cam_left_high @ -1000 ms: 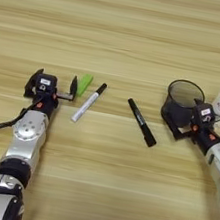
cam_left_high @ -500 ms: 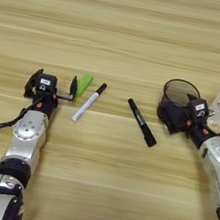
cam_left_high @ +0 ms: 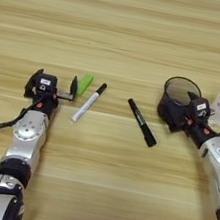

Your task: Move the objects on the table

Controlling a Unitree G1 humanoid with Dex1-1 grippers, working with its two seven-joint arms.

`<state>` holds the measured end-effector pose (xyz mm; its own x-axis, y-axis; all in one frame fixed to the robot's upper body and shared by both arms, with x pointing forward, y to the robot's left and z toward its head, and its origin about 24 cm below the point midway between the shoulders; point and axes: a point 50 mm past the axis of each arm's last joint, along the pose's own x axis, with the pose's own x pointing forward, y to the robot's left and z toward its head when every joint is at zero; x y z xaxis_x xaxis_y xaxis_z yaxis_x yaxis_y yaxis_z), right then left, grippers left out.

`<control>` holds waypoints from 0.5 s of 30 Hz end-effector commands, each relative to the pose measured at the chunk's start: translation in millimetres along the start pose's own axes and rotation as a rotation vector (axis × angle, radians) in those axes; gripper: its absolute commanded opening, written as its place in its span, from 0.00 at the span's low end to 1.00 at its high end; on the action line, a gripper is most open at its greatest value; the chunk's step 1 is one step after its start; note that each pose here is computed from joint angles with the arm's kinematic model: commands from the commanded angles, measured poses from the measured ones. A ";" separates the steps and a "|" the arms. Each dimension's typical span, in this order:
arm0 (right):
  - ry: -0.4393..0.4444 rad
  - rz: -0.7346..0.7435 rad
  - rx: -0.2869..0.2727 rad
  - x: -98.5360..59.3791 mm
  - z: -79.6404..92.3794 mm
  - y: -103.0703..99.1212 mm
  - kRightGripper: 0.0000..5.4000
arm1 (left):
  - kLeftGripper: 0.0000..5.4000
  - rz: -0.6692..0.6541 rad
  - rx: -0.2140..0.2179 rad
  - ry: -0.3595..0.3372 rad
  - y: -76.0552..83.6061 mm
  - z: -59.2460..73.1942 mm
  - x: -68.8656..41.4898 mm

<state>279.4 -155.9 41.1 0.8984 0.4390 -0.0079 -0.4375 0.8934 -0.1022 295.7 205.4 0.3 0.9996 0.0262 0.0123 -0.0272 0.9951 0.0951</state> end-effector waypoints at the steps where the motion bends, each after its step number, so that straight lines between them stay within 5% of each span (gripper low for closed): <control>1: 0.024 -0.041 0.009 -22.9 0.3 -1.8 0.87 | 1.00 -0.005 0.006 0.009 -1.2 0.0 0.8; 8: 0.157 -0.214 0.002 -80.7 -7.0 -24.2 0.87 | 1.00 -0.004 0.005 0.006 -1.0 0.7 0.8; 15: 0.254 -0.292 -0.004 -111.4 -16.7 -34.7 0.87 | 1.00 -0.002 0.005 0.004 0.6 1.0 0.8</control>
<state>204.5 -226.7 38.1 0.9733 0.1724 -0.1516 -0.1921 0.9732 -0.1266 296.1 204.6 1.2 0.9995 0.0262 0.0171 -0.0277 0.9953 0.0923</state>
